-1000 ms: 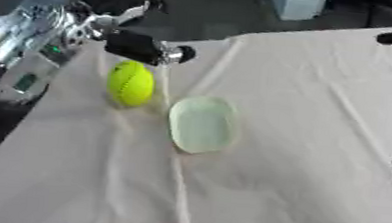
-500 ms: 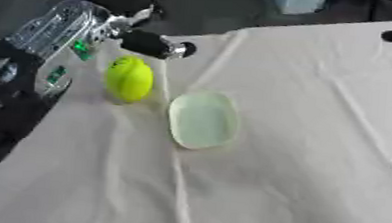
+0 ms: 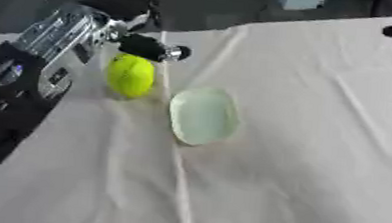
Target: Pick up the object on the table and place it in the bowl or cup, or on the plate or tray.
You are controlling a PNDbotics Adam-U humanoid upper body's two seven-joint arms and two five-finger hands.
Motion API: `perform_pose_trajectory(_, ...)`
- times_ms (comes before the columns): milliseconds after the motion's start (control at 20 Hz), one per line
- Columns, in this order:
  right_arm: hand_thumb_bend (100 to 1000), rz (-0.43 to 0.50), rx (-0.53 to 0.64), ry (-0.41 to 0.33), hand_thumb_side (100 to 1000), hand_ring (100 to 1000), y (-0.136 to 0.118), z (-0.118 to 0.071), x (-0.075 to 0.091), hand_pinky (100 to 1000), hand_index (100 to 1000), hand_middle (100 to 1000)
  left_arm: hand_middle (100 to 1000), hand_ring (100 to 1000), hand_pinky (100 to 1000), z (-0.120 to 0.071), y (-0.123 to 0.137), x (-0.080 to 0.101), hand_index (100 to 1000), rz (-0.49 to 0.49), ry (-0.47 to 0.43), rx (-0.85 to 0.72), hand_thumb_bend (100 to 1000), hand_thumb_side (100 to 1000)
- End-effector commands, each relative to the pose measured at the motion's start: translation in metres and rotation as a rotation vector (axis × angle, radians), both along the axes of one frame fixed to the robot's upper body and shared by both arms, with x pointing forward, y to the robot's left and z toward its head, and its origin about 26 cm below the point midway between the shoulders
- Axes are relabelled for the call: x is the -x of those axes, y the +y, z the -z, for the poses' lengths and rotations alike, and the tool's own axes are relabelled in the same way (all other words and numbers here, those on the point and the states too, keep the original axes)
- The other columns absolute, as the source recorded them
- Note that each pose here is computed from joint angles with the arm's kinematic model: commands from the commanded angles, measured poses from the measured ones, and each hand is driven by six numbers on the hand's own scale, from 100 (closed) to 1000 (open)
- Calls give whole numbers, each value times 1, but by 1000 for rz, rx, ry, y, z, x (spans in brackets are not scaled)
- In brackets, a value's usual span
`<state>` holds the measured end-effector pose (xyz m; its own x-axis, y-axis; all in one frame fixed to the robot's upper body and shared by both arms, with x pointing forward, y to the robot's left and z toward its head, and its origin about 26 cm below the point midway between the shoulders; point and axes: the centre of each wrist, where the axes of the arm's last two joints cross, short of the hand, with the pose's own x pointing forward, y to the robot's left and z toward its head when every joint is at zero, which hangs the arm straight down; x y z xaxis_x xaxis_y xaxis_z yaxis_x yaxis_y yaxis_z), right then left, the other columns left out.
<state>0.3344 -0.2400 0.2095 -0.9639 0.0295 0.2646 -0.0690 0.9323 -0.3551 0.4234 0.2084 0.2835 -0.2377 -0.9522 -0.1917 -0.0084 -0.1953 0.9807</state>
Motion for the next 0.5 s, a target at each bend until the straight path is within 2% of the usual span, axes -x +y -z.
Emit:
perform_pose_trajectory(50, 100, -2, 5, -25, 891, 799, -1, -7, 0, 689, 958, 810, 1000, 758, 611, -13, 10, 5, 843, -25, -25, -27, 487, 1000)
perform_pose_trajectory(500, 100, 1, 6, -24, 891, 799, -2, -6, 0, 689, 957, 810, 1000, 760, 612, -10, 18, 9, 849, -61, 17, -47, 487, 1000)
